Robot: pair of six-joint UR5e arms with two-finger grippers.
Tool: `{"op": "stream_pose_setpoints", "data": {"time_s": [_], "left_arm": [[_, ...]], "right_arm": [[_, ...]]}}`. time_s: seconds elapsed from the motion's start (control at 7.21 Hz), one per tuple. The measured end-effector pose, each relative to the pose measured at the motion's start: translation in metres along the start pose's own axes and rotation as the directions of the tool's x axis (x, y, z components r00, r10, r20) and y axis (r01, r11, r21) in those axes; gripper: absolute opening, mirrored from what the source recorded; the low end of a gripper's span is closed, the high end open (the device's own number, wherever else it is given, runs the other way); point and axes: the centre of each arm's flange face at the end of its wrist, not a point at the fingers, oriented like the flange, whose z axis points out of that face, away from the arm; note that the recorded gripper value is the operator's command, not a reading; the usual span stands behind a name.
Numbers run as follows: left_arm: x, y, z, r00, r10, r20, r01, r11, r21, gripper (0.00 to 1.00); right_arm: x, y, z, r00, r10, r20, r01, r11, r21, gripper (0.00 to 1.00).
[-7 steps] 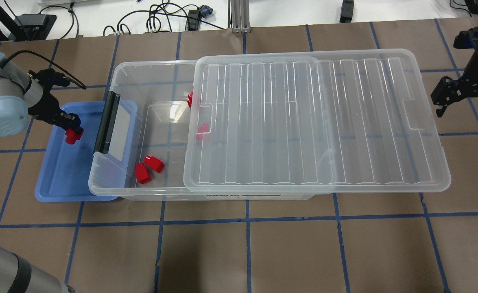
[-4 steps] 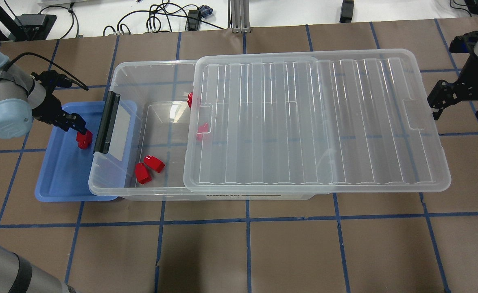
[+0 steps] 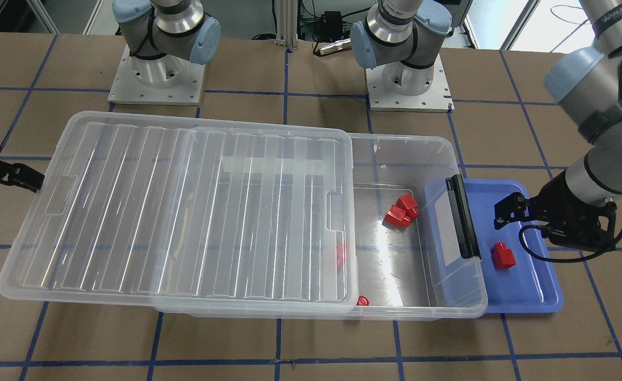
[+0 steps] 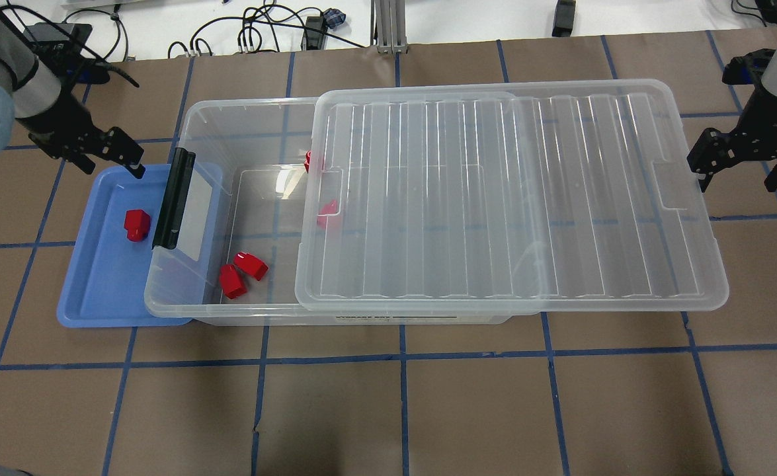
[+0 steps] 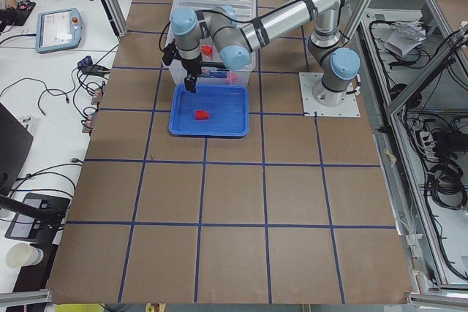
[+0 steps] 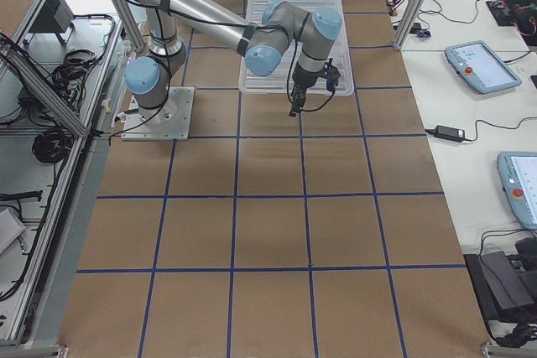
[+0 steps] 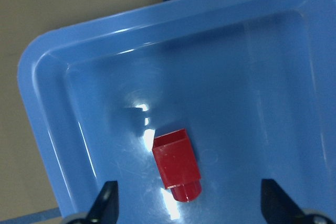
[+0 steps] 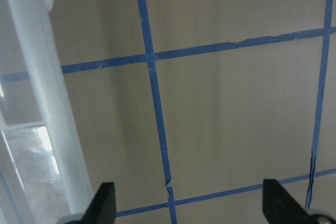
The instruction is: Place red block in blue tray from box
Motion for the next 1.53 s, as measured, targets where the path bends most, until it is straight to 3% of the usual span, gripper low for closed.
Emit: {"op": "stream_pose_setpoints", "data": {"time_s": [0.28, 0.55, 1.11, 1.53], "left_arm": [[0.079, 0.006, -0.068, 0.995, -0.104, -0.003, 0.104, 0.993, -0.056, 1.0], [0.136, 0.025, -0.09, 0.988, -0.155, 0.01, 0.156, 0.986, -0.055, 1.0], [0.173, 0.047, -0.084, 0.981, -0.19, 0.032, 0.192, 0.979, -0.065, 1.0], [0.176, 0.049, -0.085, 0.978, -0.205, 0.034, 0.207, 0.977, -0.059, 1.0]], "right_arm": [[-0.015, 0.0, -0.002, 1.0, -0.001, -0.002, 0.001, 1.0, 0.002, 1.0], [-0.043, 0.002, -0.007, 1.0, 0.005, -0.011, -0.004, 1.0, 0.009, 1.0], [-0.107, 0.007, -0.01, 1.0, 0.021, -0.019, -0.021, 1.0, 0.013, 1.0], [-0.143, 0.013, -0.013, 0.998, 0.057, 0.023, -0.058, 0.998, 0.018, 1.0]]}}
